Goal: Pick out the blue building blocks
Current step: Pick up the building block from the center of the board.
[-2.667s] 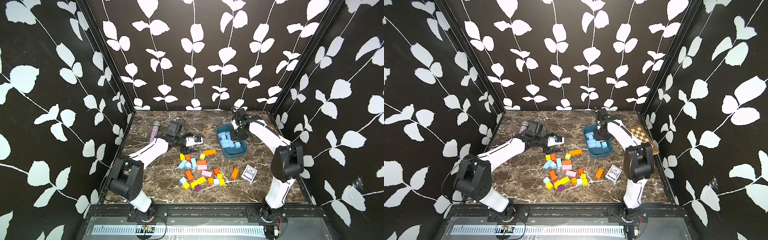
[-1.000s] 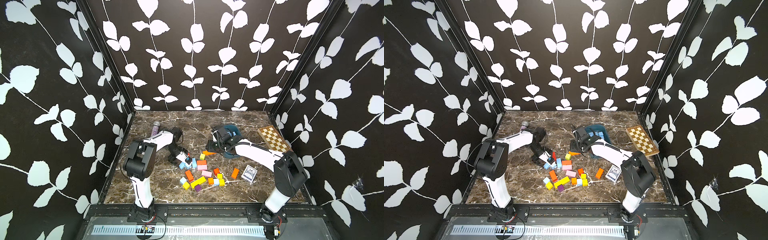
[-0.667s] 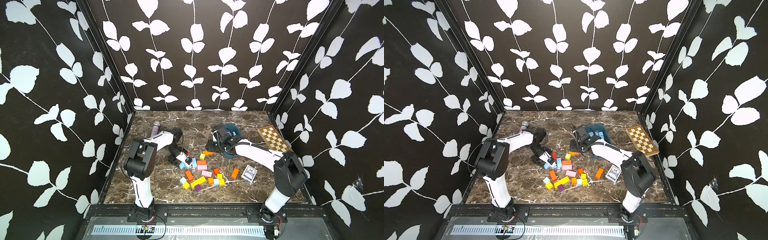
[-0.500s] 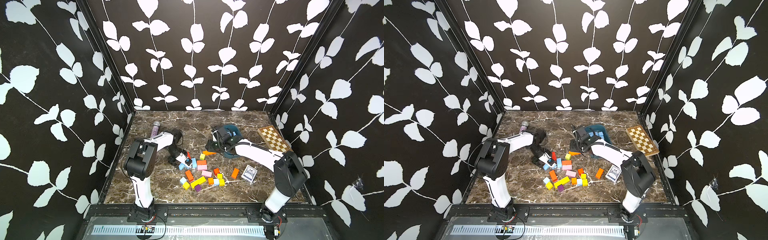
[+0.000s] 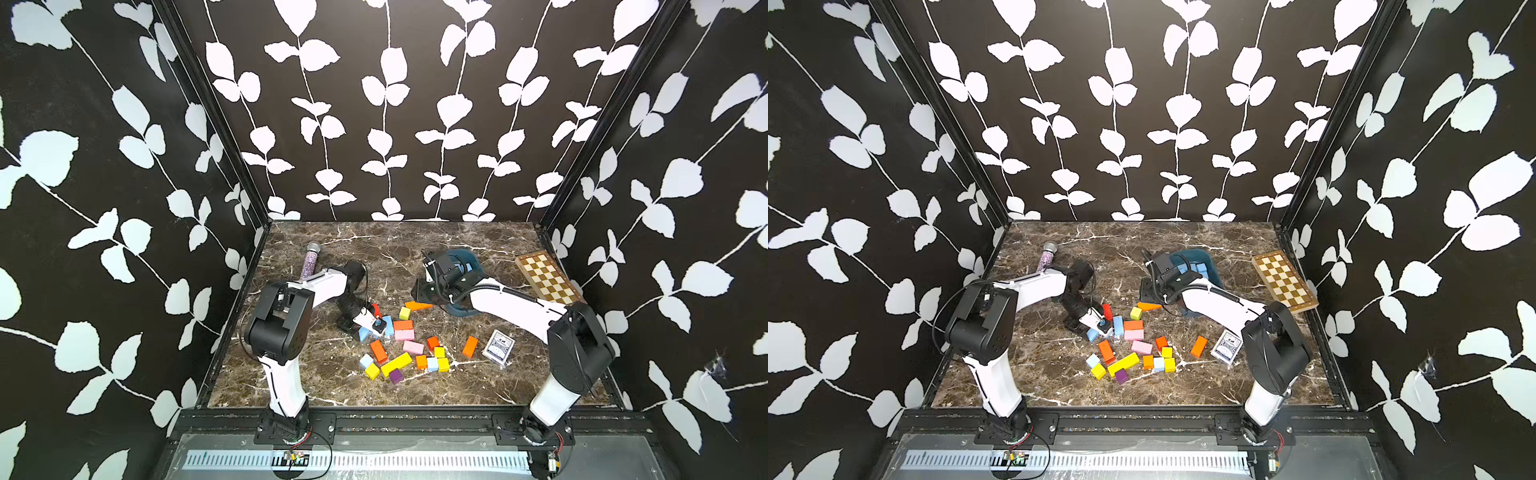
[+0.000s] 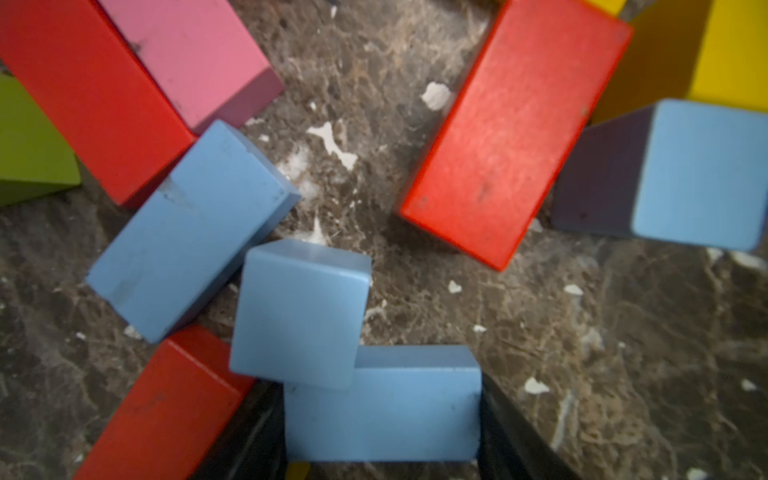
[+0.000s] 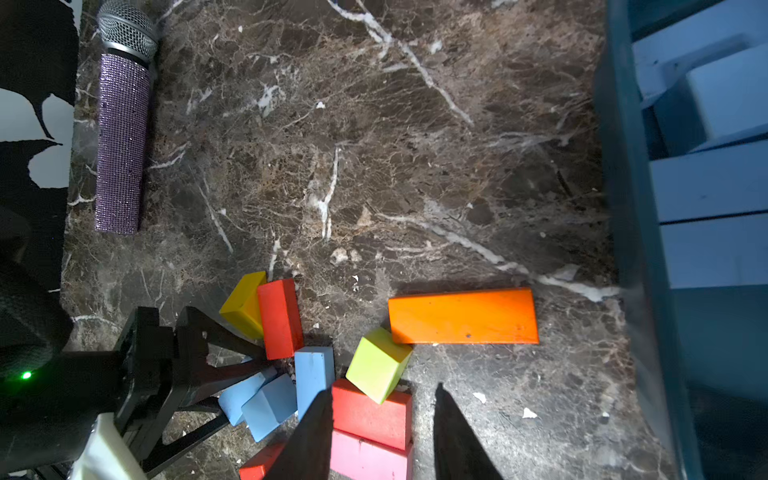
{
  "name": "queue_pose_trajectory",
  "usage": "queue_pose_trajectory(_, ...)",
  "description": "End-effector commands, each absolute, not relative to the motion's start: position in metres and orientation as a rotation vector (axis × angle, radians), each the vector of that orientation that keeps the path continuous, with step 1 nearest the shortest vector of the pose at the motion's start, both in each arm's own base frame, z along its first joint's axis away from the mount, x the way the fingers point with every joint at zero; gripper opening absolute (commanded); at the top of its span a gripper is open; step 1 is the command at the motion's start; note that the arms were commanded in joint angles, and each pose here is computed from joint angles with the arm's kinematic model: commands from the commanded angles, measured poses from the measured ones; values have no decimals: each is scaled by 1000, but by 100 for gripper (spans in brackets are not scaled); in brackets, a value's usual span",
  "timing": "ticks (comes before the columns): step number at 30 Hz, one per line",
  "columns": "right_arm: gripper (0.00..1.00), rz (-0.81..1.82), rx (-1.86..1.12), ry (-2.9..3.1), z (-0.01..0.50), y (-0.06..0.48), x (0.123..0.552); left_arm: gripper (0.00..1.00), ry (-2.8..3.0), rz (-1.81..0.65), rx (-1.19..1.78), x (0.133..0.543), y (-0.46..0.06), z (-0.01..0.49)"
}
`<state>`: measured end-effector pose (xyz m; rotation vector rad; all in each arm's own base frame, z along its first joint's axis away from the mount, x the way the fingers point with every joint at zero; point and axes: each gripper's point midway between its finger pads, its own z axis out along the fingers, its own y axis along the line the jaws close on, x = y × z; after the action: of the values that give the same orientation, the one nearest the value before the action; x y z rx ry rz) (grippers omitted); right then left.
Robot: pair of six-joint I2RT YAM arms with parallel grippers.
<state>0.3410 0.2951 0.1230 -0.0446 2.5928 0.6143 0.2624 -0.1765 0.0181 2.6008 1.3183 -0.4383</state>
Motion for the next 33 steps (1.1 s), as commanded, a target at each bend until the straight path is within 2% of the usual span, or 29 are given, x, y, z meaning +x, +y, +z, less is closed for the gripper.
queue_pose_trajectory(1,39,640,-38,2548,134,299,344,56,1347,-395,2603,263,-174,10)
queue_pose_trajectory(6,39,661,-31,2533,139,300,344,48,1378,-406,2515,267,-182,24)
queue_pose_trajectory(12,40,901,-42,2489,168,311,352,47,1556,-536,2143,283,-206,89)
queue_pose_trajectory(20,40,1193,-138,2521,179,343,338,47,1541,-504,1735,325,-237,144)
queue_pose_trajectory(24,40,1277,-137,2505,179,352,339,47,1525,-505,1652,339,-245,156)
queue_pose_trajectory(33,39,1325,-125,2491,172,365,350,47,1436,-548,1626,338,-259,173)
